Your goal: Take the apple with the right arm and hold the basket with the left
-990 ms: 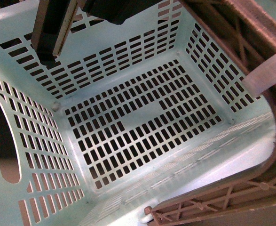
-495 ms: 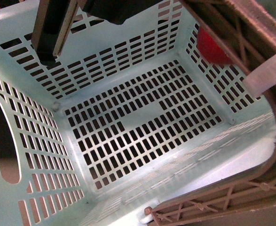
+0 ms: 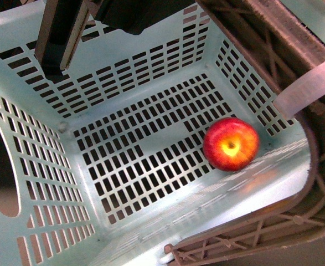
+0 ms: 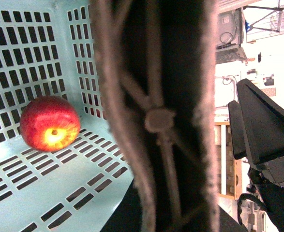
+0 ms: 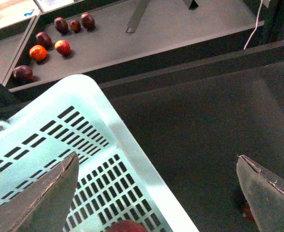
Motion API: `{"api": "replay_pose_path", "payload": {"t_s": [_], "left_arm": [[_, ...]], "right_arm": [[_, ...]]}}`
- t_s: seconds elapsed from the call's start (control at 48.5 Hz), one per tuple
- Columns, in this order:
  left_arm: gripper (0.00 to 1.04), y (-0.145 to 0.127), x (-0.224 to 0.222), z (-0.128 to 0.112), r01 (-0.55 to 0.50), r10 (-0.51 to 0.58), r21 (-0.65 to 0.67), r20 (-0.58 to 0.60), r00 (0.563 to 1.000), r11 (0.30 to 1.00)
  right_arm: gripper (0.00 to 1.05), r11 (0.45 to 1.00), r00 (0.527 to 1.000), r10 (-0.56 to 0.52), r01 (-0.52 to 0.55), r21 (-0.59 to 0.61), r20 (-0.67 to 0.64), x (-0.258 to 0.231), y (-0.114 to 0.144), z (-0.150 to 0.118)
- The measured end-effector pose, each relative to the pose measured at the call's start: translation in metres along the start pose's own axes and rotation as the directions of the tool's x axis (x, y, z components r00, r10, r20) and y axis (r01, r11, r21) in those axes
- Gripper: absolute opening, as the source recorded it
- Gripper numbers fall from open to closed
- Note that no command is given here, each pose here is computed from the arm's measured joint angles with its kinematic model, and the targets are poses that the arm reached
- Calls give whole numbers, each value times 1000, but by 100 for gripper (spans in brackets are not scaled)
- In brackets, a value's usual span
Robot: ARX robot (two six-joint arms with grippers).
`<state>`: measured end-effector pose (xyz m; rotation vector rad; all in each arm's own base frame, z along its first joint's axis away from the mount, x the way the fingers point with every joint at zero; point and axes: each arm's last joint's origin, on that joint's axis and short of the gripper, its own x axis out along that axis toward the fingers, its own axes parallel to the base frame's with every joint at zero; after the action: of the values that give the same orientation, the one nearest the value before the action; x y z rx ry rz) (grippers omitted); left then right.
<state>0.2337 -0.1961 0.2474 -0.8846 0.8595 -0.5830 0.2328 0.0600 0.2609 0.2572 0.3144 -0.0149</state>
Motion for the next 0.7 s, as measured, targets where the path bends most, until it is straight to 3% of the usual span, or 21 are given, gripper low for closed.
{"api": "replay_pose_path", "payload": {"t_s": [0.144, 0.206, 0.33, 0.701], "left_arm": [[6, 0, 0, 0, 4, -4, 0, -7, 1000, 1000], [6, 0, 0, 0, 3, -3, 0, -6, 1000, 1000], [6, 0, 0, 0, -1, 1, 0, 3, 1000, 1000], [6, 0, 0, 0, -1, 1, 0, 2, 1000, 1000]], "right_arm": [[91, 1000, 998, 1, 0, -27, 61, 1, -2, -2], [81, 994, 982, 34, -16, -104, 183, -2, -9, -10], [64, 983, 956, 59, -6, -182, 286, -13, -24, -25], [6, 969, 954, 58, 17, -245, 295, -40, -57, -62]]}}
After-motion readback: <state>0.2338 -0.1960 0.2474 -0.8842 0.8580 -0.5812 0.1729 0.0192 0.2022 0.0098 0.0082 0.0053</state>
